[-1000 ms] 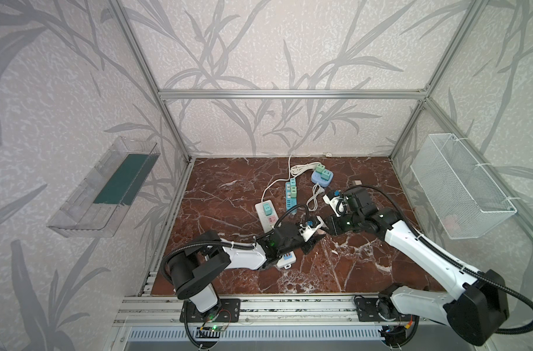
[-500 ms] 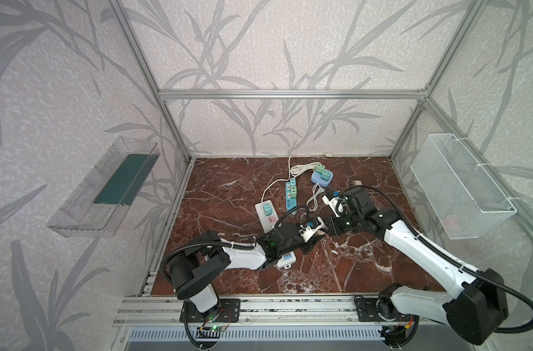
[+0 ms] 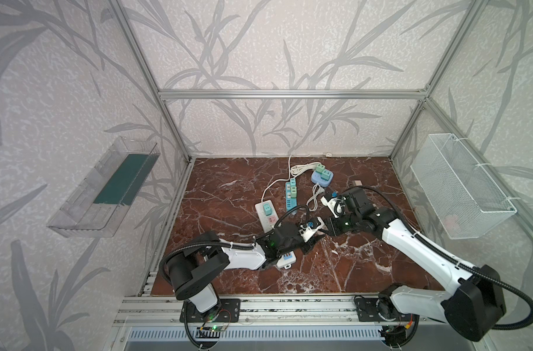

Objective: Insert the plug

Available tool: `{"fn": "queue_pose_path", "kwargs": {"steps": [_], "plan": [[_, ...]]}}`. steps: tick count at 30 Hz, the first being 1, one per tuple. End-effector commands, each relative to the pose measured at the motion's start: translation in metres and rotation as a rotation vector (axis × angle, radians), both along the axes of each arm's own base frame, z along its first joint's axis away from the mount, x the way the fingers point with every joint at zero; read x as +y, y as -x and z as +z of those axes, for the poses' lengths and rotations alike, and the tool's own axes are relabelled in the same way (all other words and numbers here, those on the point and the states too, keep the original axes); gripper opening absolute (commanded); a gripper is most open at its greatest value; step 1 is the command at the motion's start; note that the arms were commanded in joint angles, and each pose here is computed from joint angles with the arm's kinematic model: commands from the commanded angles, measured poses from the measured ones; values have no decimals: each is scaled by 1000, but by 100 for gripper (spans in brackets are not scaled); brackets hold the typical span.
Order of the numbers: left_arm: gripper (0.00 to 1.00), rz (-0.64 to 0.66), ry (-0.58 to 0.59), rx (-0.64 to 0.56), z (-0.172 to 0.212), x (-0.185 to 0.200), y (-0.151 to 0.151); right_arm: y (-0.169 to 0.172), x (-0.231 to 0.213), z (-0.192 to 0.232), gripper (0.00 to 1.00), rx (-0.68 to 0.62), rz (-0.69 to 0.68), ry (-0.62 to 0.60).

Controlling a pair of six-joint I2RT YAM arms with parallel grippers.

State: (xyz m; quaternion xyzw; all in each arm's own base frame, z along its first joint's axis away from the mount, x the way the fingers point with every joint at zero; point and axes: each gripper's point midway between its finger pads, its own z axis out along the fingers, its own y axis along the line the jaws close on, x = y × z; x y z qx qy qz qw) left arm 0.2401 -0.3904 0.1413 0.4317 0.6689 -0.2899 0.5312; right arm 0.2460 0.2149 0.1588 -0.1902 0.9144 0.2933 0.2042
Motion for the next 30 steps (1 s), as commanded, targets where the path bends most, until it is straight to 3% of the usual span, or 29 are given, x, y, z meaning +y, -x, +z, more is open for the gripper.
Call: {"fn": "queue_pose_path", "kwargs": {"steps": [1, 5, 10, 18, 22, 25, 30], "plan": [[50, 20, 55, -59, 29, -1, -4, 2, -1, 10, 16, -20, -9, -17], [66, 102, 91, -56, 41, 10, -12, -4, -2, 22, 13, -58, -35, -25], [70, 367, 215, 114, 78, 52, -30, -21, -8, 30, 10, -163, -103, 69], [76, 830, 321, 398, 124, 187, -74, -40, 39, 24, 6, -265, -128, 127], [77, 1015, 330, 425, 136, 254, -100, -50, 74, 19, 6, -310, -143, 142], [76, 1080, 342, 477, 136, 282, -111, -57, 102, 12, 6, -331, -142, 163], [78, 1079, 311, 464, 135, 299, -116, -72, 132, -3, 5, -349, -162, 201]]}}
